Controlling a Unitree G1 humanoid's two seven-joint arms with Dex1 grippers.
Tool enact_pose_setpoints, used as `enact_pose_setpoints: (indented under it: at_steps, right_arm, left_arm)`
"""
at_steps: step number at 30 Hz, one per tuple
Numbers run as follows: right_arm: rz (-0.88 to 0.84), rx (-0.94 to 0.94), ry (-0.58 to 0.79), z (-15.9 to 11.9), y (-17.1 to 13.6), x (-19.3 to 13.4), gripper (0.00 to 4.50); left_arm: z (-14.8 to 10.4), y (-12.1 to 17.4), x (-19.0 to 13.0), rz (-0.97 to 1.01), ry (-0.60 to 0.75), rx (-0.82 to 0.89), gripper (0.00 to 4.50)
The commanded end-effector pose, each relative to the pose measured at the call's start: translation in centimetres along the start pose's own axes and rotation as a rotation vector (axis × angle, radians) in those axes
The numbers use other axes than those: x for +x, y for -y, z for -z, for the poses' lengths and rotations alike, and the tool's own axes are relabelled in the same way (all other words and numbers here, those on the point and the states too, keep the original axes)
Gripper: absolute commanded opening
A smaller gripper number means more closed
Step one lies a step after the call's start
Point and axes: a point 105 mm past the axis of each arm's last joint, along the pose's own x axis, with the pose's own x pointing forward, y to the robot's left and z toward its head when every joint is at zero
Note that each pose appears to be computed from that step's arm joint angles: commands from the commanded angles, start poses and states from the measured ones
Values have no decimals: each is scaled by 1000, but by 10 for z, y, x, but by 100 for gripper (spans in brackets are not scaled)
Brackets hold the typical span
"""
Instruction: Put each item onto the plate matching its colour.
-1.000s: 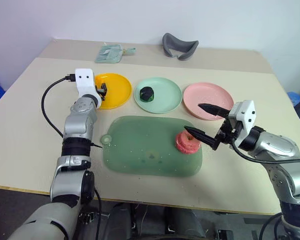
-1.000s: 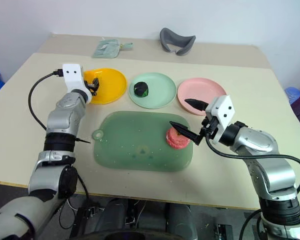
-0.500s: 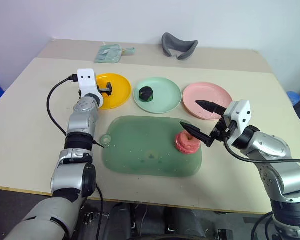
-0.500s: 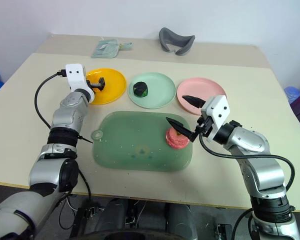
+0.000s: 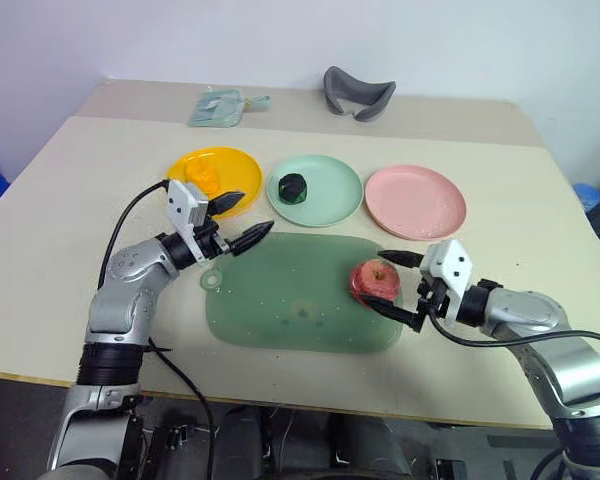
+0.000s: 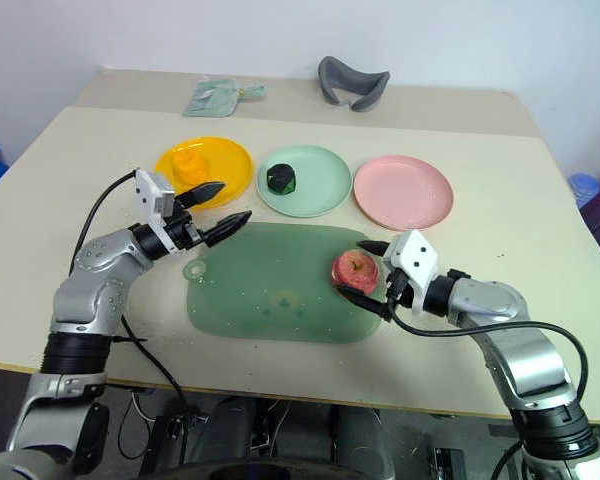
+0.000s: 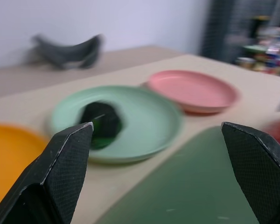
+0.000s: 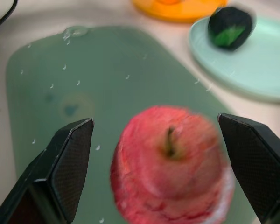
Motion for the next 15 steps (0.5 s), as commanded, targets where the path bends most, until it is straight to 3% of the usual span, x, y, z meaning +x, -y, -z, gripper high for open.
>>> enact_pose_setpoints:
  at_steps: [1,8,15]
  right_arm:
    - [-7,-30,-7,2,1,2,436]
    - [-27,-44,-42,18,2,9,436]
    - [-31,-39,-16,17,8,14,436]
  left_arm:
    - [-13,30,-1,170,30,34,448]
    - [-15,69,-27,405,-82,5,448]
    - [-19,75,-57,504,-212,19,448]
